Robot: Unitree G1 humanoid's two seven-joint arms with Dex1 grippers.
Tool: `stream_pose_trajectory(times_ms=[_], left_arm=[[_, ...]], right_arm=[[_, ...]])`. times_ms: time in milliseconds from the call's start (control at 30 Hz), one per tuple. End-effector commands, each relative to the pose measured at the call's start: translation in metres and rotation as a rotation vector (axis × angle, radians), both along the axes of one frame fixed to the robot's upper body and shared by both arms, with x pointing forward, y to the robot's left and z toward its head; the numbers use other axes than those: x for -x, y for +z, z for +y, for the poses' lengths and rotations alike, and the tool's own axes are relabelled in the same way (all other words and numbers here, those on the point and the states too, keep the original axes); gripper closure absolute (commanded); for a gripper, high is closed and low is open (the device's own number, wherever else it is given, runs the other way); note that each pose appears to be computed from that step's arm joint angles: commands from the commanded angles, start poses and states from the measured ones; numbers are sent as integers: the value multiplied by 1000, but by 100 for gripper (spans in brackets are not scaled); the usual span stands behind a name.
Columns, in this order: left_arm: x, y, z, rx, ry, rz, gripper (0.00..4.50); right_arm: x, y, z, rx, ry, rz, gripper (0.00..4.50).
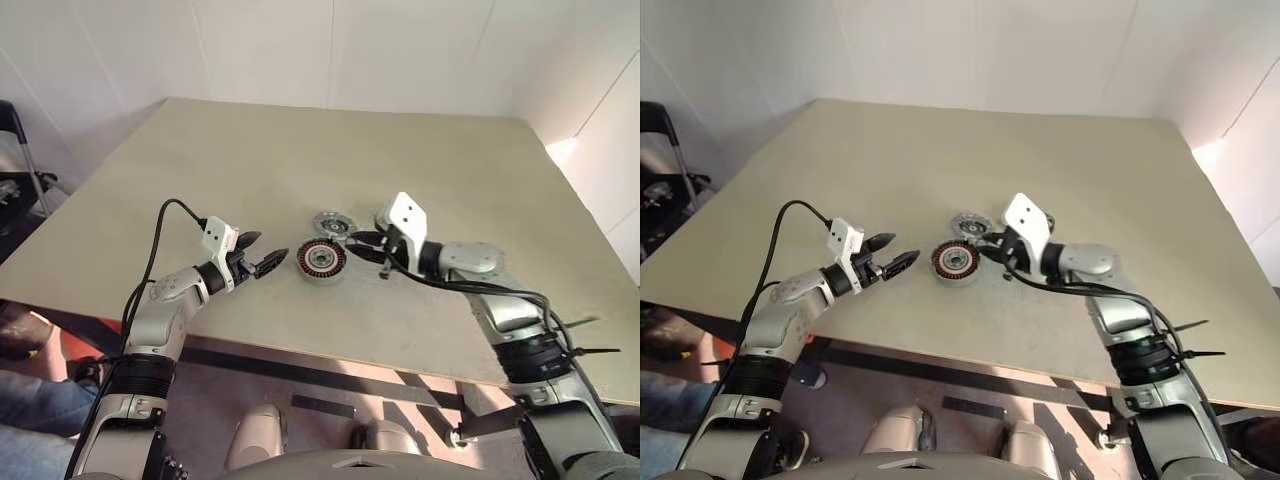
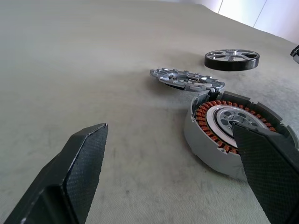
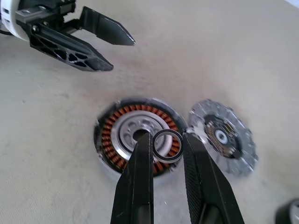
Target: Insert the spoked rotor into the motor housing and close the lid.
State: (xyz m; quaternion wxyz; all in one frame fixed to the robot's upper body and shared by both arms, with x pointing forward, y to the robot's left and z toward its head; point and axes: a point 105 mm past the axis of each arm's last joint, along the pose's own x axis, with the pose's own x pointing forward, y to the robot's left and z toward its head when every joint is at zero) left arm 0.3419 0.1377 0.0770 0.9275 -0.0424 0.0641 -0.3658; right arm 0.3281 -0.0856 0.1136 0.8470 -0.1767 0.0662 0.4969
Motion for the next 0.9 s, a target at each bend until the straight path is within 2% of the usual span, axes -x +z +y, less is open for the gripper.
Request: stream_pose_trajectory(times_ms=[33,400,700,900], left_arm=[[-2,12,-1,2,0,-51,0],[1,11,4,-2,20,-53,0],[1,12,6,-4,28,-54,0],[0,11,6,-5,28,-51,0]], right_arm=[[-6,-2,14,19,16,-1,391],[-24,-29,35,53,-7,51,391],[-24,-33,38,64,1,60,391],[-22,-19,41,34,17,14,187]])
